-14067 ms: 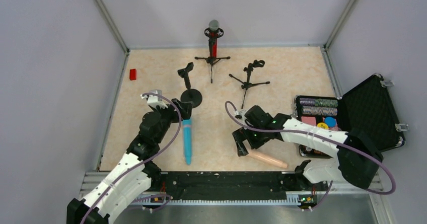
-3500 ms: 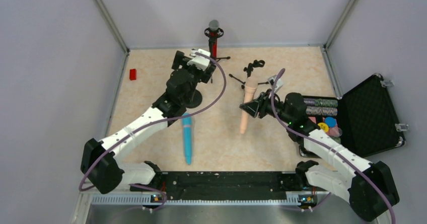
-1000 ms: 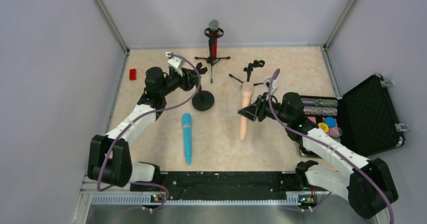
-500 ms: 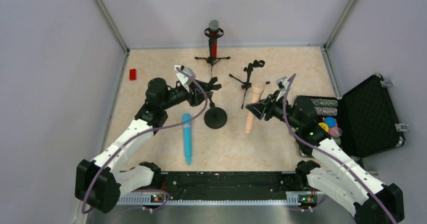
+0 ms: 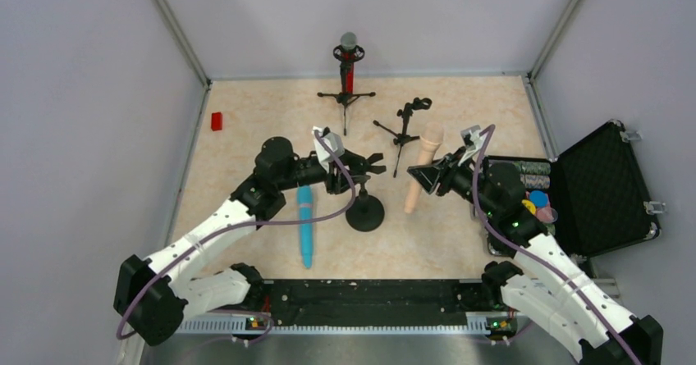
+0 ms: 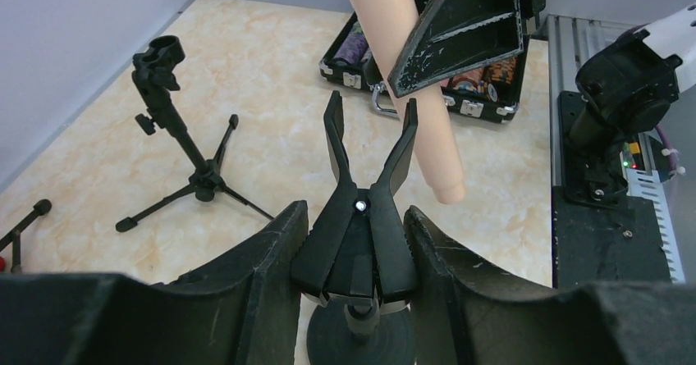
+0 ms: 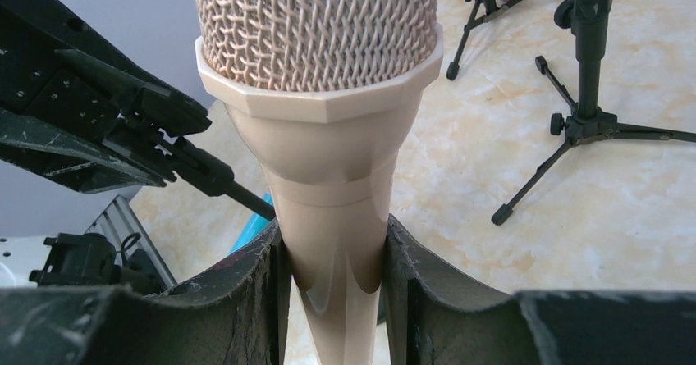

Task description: Attach the microphones to the stand

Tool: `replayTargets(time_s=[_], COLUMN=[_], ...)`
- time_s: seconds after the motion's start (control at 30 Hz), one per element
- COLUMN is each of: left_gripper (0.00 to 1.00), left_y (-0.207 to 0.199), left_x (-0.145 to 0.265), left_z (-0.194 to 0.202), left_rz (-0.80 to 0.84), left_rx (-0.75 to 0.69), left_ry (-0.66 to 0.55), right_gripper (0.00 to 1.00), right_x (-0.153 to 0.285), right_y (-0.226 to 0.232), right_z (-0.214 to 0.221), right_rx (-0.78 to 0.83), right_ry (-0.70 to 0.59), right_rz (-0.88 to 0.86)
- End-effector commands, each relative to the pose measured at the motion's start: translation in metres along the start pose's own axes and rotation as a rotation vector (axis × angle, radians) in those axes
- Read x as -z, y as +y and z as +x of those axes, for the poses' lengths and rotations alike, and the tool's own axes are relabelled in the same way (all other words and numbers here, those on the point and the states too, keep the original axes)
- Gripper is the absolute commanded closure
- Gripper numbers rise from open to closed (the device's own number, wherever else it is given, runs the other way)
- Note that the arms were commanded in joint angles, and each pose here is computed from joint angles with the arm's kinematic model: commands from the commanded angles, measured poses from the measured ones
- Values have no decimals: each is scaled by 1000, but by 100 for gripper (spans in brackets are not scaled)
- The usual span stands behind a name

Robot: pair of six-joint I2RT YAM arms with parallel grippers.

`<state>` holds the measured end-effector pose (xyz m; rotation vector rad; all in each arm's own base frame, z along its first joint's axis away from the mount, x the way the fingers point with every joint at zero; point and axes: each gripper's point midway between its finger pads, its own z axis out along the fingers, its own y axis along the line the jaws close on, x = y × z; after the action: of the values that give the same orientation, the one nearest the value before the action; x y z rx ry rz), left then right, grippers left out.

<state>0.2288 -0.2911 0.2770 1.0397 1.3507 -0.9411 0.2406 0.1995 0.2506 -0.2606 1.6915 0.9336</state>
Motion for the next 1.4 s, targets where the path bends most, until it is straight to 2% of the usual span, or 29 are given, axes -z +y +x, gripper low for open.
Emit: replayTargets(time_s=[0.0,0.37,0.77,0.83,0.93,1.03,1.13,1.23,1.27,1.37], left_gripper=[89,89,88,81,56,40,24,13,3,1], left_y=[-9,-22,-19,-19,-18,-15,-14,-15,-15,-13], left_x=[-10,-22,-24,-23,-22,-20,-19,-19,-19,-17], left_z=[4,41,71,72,73,71,63,52,49,37], left_rz=[72,177,147,150,138,118,107,105,101,81], left_rx=[-26,-42,-29,-31,-39,-51,-70,-87,-93,-113], left_ry=[41,158,225,231,241,245,221,180,166,132], right_gripper=[100,100,100,100,100,100,100,100,100,100], right_x=[3,2,-3,-3,-3,-4,-5,-5,-5,-4], right_y=[10,4,-1,-2,-2,-2,-2,-1,-2,-1], right_z=[-34,-27,-22,-22,-22,-22,-22,-21,-21,-21], right_rx=[40,41,49,52,54,55,54,54,55,55], right_ry=[-91,-82,-72,-73,-73,-72,-71,-67,-68,-67], right_rz=[-13,4,15,16,16,13,12,9,10,9])
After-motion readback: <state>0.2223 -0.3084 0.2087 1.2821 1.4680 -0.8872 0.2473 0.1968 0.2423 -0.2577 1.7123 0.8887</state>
